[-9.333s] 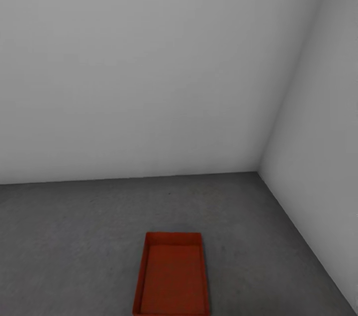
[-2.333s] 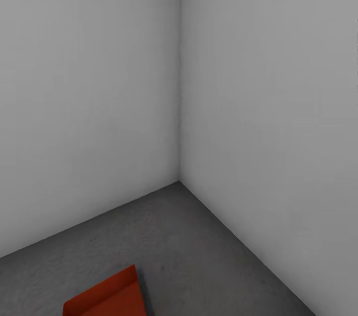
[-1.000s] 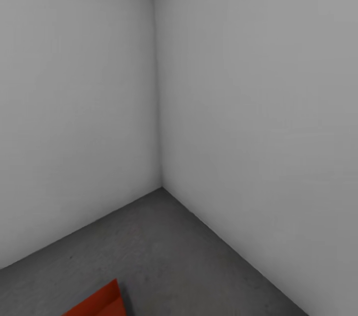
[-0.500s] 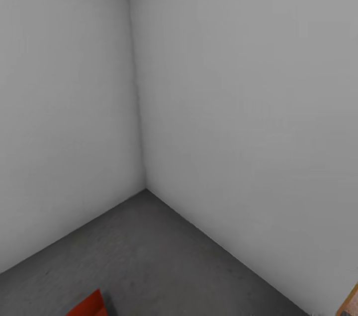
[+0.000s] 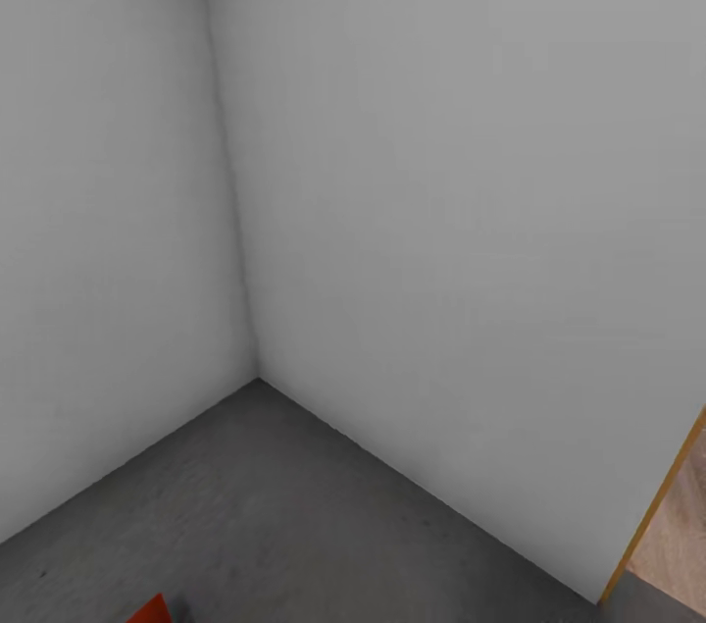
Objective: Move the two storage containers from the living room to the garage. In the garage, place one container on the floor and stack the other container on top of it (either order is fine).
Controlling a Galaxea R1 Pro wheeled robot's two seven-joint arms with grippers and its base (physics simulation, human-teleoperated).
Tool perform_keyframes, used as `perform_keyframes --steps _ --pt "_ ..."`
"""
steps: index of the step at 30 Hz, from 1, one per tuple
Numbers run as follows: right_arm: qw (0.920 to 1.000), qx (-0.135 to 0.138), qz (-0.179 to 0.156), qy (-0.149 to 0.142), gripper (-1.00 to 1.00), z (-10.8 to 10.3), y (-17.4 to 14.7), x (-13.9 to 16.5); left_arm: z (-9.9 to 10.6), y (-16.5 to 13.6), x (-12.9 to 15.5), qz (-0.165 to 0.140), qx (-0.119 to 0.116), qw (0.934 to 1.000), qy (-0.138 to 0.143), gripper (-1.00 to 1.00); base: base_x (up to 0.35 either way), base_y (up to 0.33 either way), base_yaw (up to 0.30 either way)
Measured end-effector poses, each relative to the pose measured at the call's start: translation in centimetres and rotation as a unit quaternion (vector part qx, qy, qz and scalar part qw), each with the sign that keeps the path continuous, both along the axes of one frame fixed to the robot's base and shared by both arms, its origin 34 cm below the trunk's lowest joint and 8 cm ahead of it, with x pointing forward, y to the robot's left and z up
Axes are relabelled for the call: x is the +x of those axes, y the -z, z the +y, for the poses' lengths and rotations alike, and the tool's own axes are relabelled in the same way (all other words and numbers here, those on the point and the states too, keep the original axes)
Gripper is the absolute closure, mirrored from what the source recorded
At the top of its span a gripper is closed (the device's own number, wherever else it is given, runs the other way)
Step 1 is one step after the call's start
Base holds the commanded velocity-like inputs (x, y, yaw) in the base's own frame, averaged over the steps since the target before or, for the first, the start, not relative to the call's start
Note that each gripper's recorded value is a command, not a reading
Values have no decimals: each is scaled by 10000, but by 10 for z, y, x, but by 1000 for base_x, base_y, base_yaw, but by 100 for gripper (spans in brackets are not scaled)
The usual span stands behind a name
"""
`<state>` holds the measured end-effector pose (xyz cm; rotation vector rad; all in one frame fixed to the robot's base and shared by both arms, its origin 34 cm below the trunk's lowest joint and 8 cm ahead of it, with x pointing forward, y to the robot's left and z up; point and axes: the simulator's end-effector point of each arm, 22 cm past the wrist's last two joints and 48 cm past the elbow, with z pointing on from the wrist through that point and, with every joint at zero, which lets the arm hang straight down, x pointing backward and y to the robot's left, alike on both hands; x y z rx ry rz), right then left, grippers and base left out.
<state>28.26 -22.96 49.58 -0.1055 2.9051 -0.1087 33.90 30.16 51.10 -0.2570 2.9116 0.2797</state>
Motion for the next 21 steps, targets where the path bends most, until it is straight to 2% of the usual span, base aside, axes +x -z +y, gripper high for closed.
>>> perform_keyframes --steps 7,21 --pt "10000 -6 0 9 -100 -1 0 0 0 0 0 0 0 10000 0 -100 0 0 -60" --pt "10000 -10 -3 -13 -100 -1 0 0 0 0 0 0 0 10000 1 -100 0 0 -234"
